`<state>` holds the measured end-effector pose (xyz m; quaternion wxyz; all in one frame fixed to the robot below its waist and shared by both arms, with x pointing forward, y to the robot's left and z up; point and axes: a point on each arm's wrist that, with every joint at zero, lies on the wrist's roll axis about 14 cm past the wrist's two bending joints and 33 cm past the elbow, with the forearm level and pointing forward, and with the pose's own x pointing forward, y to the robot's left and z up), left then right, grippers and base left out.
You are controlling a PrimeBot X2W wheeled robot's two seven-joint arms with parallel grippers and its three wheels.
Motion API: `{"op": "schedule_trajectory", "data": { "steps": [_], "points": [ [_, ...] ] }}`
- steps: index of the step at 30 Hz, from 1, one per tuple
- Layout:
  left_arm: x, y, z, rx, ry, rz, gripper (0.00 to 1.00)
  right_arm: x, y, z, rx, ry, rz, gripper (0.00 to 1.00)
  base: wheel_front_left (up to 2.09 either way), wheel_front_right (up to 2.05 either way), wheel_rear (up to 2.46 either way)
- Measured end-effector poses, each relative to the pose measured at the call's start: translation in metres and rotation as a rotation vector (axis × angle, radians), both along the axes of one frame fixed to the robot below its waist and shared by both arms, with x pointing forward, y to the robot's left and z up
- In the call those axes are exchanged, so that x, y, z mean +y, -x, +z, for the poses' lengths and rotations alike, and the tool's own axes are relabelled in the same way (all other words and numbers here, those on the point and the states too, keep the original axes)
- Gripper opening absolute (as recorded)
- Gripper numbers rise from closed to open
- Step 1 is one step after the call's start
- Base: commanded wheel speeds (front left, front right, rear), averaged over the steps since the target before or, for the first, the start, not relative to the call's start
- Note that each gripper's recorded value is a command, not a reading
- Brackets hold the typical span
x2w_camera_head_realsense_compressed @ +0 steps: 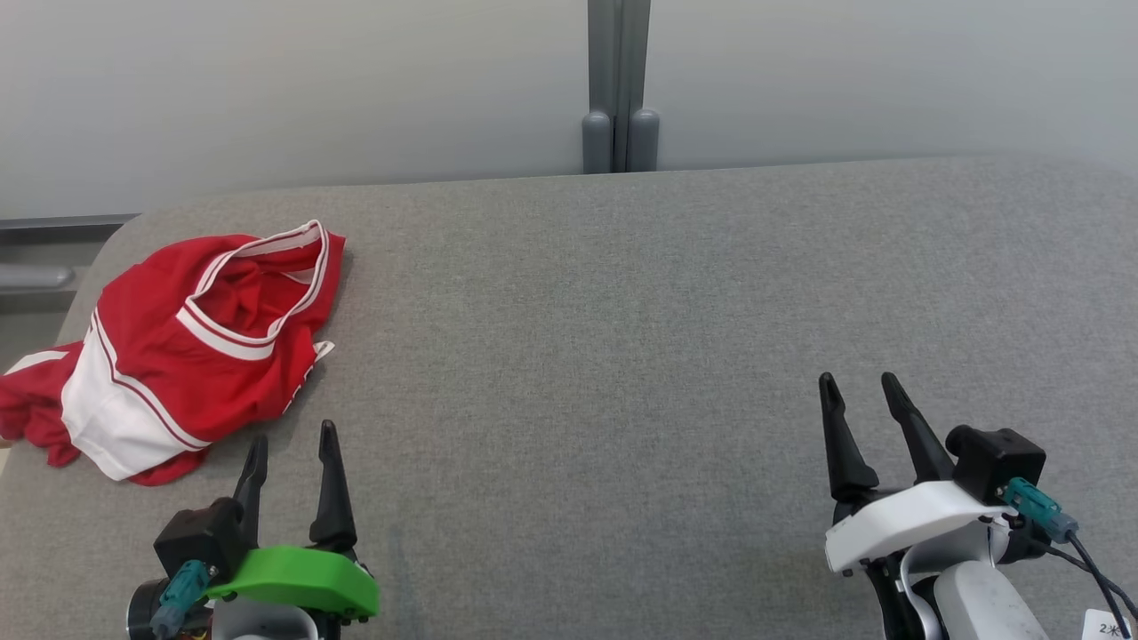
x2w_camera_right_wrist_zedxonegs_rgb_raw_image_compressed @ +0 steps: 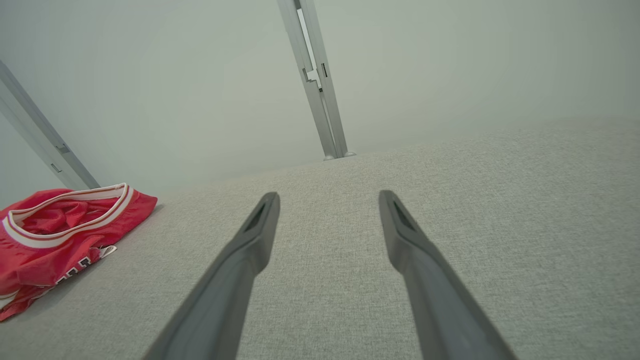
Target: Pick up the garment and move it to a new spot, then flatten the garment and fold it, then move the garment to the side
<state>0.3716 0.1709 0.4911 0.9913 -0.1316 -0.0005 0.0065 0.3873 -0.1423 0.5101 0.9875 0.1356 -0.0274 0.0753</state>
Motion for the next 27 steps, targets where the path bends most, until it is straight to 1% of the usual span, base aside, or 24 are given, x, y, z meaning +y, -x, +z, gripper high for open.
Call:
{"op": "schedule_trajectory", "data": {
  "steps": [4, 21, 27],
  "points": [
    [-0.002, 0.0, 0.002, -0.012, -0.004, -0.007, 1.0, 0.003, 0.0, 0.001, -0.009, 0.016, 0.01, 1.0, 0.0, 0.0, 0.0],
    [-0.007, 0.001, 0.007, -0.048, -0.1, -0.022, 1.0, 0.012, 0.001, 0.007, -0.057, 0.119, 0.04, 1.0, 0.0, 0.0, 0.0],
    [-0.007, 0.002, 0.007, -0.048, -0.096, -0.018, 1.0, 0.013, 0.001, 0.008, -0.06, 0.119, 0.042, 1.0, 0.0, 0.0, 0.0]
  ]
}}
